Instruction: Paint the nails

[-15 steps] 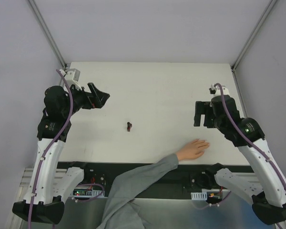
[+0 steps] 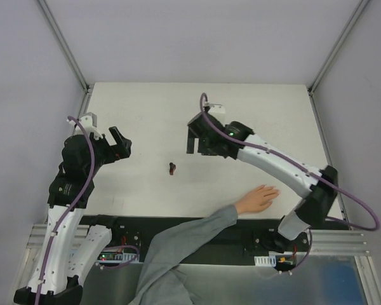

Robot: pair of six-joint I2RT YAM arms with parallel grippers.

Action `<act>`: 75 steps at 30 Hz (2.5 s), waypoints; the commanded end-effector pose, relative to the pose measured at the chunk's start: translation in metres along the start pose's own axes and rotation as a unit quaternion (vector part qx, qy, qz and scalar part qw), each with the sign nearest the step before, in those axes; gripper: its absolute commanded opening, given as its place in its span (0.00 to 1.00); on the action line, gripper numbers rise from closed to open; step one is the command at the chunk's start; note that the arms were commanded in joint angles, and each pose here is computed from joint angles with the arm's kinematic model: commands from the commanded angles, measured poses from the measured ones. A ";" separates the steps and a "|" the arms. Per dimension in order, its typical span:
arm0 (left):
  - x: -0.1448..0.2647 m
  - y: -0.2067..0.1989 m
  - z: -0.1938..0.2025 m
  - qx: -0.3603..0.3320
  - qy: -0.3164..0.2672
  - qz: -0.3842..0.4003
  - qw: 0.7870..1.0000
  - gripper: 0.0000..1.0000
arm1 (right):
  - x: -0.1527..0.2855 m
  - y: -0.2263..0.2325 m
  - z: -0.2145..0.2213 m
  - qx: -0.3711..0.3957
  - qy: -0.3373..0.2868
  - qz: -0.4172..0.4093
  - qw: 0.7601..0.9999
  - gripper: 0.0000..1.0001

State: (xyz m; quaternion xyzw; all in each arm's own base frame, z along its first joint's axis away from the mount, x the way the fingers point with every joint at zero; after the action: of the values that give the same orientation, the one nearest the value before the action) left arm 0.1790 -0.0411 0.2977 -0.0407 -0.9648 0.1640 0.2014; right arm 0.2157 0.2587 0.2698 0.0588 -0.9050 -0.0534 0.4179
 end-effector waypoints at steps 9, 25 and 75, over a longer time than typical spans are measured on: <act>0.023 0.018 0.034 -0.039 0.008 -0.049 0.998 0.99 | -0.066 0.125 0.040 -0.123 -0.013 0.031 0.992 0.71; 0.026 0.019 0.049 -0.065 0.012 -0.041 0.997 0.99 | -0.122 0.147 0.077 -0.086 0.027 0.064 0.994 0.45; -0.008 -0.078 0.048 -0.040 0.119 0.335 0.934 0.99 | 0.017 -0.067 0.009 0.241 -0.005 -0.204 0.949 0.01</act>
State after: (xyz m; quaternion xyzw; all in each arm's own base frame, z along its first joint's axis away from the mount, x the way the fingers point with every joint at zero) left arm 0.1526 -0.0841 0.2535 -0.1833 -0.9307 0.1532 0.2770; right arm 0.2125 0.1998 0.2677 0.1752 -0.9125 0.0384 0.3677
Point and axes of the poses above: each gripper's point midway between its finger pads, its own x axis back along the fingers, its own y axis along the line the jaws close on, z = x × y, the point moved 7 cm from there along x, back along the fingers, and after that the axes turned 1 degree about -x, right-handed, at the moved point
